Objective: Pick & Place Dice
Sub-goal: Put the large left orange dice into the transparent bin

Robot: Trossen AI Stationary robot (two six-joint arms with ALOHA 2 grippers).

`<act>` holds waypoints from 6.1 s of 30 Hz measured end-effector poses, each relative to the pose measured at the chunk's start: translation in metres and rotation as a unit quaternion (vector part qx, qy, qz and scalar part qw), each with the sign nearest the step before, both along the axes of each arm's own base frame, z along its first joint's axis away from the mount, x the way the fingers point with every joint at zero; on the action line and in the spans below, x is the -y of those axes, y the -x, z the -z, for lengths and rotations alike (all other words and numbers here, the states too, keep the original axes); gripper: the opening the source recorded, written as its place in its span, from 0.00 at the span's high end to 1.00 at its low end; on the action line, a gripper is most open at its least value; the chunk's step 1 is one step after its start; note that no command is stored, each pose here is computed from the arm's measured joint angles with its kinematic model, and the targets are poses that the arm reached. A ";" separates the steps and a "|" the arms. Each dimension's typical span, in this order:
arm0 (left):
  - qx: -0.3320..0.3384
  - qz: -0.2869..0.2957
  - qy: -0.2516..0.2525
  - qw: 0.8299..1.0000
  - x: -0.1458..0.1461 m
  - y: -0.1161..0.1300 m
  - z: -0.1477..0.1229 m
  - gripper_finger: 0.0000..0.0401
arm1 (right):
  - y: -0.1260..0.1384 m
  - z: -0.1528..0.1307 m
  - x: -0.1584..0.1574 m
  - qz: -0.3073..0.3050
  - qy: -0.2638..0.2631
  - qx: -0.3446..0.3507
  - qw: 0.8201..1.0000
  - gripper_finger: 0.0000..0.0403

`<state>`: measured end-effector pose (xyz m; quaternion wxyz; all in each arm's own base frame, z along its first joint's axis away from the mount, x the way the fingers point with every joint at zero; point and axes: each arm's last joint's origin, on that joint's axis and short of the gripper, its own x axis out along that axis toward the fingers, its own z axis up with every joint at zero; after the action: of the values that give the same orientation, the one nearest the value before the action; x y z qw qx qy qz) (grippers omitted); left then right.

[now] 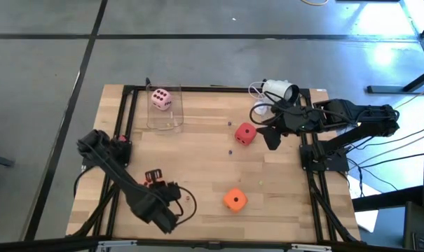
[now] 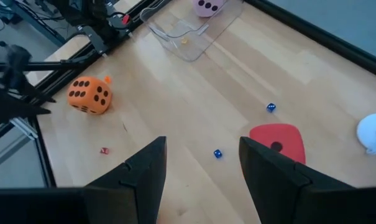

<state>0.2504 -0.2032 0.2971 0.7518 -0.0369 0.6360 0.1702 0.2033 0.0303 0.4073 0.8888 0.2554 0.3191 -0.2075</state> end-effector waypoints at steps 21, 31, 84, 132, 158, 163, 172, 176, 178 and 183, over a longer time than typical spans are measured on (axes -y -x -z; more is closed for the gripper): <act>-0.105 -0.097 -0.031 0.989 0.016 -0.012 0.053 0.35 | 0.002 0.000 -0.012 0.007 -0.018 0.011 1.000 0.50; -0.123 -0.105 -0.053 0.985 0.018 -0.016 0.066 0.35 | 0.002 0.000 -0.012 0.018 -0.034 0.014 0.999 0.50; -0.150 -0.169 -0.116 0.967 -0.004 0.009 0.120 0.81 | -0.006 -0.009 -0.017 0.001 -0.115 0.071 0.991 0.50; 0.103 -0.186 -0.145 0.966 -0.136 -0.024 -0.043 0.96 | -0.011 -0.017 -0.018 -0.052 -0.054 0.111 0.991 0.50; -0.082 -0.093 -0.145 0.982 -0.309 0.011 -0.063 1.00 | -0.011 -0.017 -0.019 -0.071 -0.036 0.106 0.991 0.50; -0.089 -0.060 -0.103 0.989 -0.321 0.013 -0.053 1.00 | -0.011 -0.017 -0.019 -0.074 -0.033 0.105 0.991 0.50; -0.108 -0.034 -0.089 0.990 -0.333 0.010 -0.009 1.00 | -0.011 -0.017 -0.019 -0.076 -0.032 0.105 0.991 0.50; -0.106 -0.028 -0.089 0.990 -0.333 0.008 0.008 1.00 | -0.011 -0.017 -0.019 -0.076 -0.033 0.105 0.991 0.50; -0.101 -0.027 -0.090 0.990 -0.333 0.006 0.014 1.00 | -0.011 -0.017 -0.019 -0.076 -0.033 0.105 0.991 0.50; -0.083 -0.029 -0.100 0.991 -0.334 0.002 0.022 1.00 | -0.011 -0.017 -0.019 -0.076 -0.033 0.105 0.991 0.50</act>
<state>0.2480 0.1307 0.2749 0.6909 0.0345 0.6747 0.2573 0.2143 0.0491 0.4241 0.9217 0.2797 0.2491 -0.1008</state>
